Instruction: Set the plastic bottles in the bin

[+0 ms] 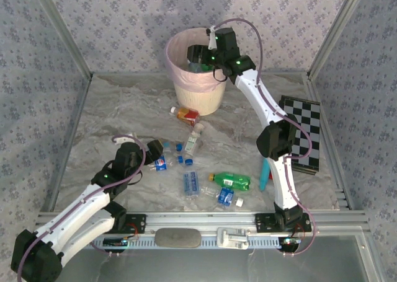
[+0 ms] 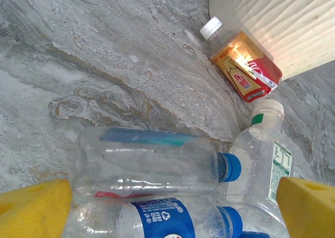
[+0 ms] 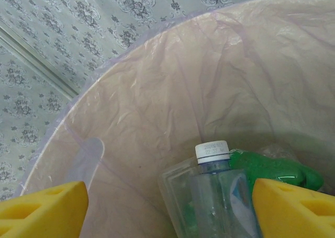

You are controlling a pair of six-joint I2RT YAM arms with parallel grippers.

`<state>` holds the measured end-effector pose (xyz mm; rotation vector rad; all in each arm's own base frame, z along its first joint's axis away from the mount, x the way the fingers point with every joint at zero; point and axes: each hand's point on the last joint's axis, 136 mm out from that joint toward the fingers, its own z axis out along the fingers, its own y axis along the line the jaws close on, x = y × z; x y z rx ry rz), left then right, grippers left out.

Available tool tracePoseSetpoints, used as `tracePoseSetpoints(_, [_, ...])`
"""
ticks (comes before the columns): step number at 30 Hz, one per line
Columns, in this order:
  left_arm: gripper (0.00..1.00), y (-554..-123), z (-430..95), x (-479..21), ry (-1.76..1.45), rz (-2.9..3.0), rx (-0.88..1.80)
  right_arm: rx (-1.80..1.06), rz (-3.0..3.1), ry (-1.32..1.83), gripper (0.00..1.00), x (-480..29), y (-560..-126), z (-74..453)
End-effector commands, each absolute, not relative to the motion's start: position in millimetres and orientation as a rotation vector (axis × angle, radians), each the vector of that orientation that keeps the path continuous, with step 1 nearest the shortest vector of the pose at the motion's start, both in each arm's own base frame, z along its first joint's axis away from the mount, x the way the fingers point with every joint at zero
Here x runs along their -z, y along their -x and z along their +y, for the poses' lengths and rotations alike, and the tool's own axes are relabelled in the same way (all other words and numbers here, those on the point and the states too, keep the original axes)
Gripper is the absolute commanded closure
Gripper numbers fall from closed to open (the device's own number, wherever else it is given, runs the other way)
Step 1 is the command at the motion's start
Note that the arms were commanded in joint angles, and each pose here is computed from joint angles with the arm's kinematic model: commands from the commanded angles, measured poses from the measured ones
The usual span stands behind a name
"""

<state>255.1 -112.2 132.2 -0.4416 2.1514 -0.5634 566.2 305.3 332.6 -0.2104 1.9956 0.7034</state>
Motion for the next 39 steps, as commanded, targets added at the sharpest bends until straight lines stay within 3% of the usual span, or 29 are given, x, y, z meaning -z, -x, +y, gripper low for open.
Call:
tracePoseSetpoints(1, [0.00,-253,-110,-130,0.444,2.156,0.556,-0.704,1.894,0.251,0.16,-391,-543,301])
tracePoseSetpoints(9, [0.00,-256,-117,-136,0.420,2.146,0.601,-0.688,1.812,0.265,0.15,-426,-505,291])
tracePoseSetpoints(14, [0.00,-259,-131,-145,0.358,2.136,0.666,-0.691,1.840,0.277,0.14,-414,-471,278])
tracePoseSetpoints(26, [0.00,-280,-165,-150,0.236,2.161,0.700,-0.438,2.262,0.364,0.10,-262,-344,216])
tracePoseSetpoints(34, [0.00,-296,-199,-147,0.168,2.203,0.726,-0.365,2.555,0.564,0.01,-166,-251,203])
tracePoseSetpoints(39, [0.00,-305,-217,-146,0.150,2.232,0.725,-0.321,2.661,0.677,0.00,-125,-204,204])
